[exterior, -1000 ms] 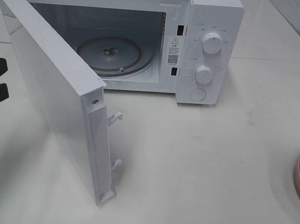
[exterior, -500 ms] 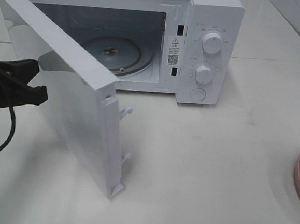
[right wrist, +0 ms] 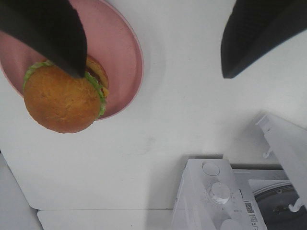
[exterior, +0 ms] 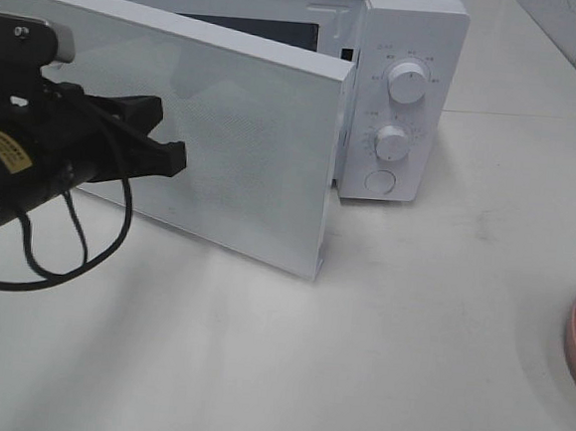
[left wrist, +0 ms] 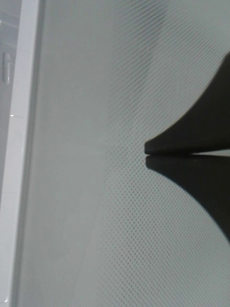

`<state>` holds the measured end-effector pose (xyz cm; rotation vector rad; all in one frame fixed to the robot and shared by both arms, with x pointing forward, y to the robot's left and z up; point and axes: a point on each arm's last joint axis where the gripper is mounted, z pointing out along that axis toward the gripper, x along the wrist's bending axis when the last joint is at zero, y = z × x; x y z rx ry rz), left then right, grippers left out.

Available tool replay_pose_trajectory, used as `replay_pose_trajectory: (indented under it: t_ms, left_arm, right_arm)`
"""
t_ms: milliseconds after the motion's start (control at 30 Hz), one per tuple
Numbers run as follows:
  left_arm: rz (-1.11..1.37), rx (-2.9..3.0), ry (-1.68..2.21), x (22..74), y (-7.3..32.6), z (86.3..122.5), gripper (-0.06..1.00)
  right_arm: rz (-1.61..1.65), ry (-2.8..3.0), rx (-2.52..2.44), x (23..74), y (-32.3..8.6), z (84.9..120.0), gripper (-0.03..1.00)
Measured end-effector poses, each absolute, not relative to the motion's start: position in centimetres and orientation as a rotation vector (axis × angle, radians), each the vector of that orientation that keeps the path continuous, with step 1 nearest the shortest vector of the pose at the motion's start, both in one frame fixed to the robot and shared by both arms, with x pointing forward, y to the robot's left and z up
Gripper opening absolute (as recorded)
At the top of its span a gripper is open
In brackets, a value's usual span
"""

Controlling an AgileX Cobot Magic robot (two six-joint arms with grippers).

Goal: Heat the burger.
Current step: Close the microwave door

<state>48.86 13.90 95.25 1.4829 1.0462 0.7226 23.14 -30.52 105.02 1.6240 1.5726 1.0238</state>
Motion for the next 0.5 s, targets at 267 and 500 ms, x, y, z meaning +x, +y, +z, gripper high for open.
replay_pose_trajectory:
  t_ms: [267,500]
  left_arm:
    - [0.749,1.5,1.015,50.8,10.4,95.9,0.0]
    - [0.758,1.486,1.054,53.3,7.9,96.2,0.0]
  right_arm:
    - [1.024,1.573,1.624,23.1,-30.5,105.0,0.75]
    - [1.024,1.573,1.624,23.1,-30.5,105.0,0.75]
